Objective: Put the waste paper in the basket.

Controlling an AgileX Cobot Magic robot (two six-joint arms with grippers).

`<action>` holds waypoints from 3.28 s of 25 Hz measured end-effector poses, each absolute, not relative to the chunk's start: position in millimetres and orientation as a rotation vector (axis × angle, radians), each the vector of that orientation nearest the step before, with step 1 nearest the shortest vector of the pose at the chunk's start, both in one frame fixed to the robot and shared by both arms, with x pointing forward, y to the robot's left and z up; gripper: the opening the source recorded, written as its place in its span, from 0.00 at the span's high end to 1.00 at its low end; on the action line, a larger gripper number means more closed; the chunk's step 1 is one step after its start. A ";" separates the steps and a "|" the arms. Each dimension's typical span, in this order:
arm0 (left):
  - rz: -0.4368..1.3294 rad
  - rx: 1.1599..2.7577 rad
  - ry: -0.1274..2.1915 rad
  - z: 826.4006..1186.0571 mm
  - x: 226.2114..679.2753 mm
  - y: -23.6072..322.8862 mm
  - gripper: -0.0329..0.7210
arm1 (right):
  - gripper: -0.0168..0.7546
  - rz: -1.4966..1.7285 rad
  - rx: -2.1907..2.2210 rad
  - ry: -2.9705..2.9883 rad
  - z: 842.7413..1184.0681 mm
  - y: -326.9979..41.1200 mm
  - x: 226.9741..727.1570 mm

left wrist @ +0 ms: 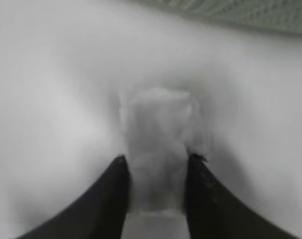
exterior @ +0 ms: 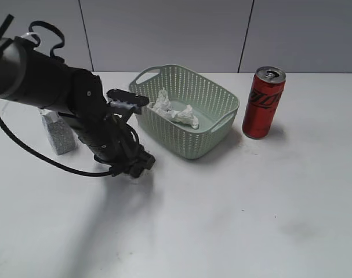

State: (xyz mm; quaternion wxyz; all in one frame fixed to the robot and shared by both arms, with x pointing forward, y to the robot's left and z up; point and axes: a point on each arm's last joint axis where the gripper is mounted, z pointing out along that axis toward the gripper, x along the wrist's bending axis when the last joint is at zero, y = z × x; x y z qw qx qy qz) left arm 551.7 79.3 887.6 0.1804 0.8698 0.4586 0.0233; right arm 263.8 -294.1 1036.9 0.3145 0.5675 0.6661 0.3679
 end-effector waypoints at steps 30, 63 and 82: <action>0.795 1.448 0.926 1093.9 568.6 99.2 0.96 | 0.24 0.970 1.496 1.755 1036.9 -294.1 263.8; 0.579 1.811 1.030 1010.5 579.3 62.8 0.04 | 0.24 0.970 1.496 1.755 1036.9 -294.1 263.8; 0.101 2.293 1.442 1107.7 592.2 179.9 0.16 | 0.24 0.970 1.496 1.755 1036.9 -294.1 263.8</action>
